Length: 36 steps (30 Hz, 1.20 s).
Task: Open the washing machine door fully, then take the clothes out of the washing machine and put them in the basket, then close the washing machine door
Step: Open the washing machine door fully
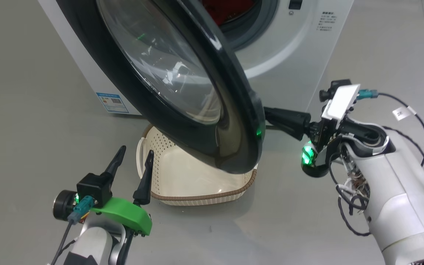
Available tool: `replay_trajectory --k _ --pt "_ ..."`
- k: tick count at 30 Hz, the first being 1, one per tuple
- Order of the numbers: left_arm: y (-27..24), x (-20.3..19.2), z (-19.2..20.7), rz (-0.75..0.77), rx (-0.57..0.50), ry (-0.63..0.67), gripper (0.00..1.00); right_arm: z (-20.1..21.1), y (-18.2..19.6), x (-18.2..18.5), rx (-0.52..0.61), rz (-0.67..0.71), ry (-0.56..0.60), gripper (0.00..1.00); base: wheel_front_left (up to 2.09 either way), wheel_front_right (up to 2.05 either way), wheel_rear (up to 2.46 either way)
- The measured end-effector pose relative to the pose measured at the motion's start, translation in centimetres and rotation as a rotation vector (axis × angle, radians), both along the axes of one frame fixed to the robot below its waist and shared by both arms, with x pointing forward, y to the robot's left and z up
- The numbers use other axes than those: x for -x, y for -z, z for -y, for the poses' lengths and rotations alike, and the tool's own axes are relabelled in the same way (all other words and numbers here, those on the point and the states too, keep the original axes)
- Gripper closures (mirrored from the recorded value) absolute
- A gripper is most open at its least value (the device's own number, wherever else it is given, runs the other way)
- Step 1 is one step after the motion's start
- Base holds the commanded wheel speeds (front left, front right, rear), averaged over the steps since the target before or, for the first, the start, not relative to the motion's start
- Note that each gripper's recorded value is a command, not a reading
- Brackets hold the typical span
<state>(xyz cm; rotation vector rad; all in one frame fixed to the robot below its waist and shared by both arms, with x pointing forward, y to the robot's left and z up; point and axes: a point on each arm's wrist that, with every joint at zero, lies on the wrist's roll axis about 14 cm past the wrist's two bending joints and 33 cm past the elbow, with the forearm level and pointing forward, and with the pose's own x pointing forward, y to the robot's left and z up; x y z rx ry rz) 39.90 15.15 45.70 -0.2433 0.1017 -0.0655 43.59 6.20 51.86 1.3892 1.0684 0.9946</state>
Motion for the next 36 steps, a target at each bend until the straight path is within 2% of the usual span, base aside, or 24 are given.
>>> replay_trajectory --k 17,36 --pt "-1.0 2.6 -1.5 0.024 -0.002 -0.047 0.0 -2.6 -0.3 4.2 -0.003 0.018 -0.052 1.0 0.0 0.0 0.0" --pt "-1.6 4.6 -3.3 0.04 -0.004 -0.106 0.0 -7.3 -2.0 10.1 -0.076 0.015 -0.205 1.0 0.0 0.0 0.0"
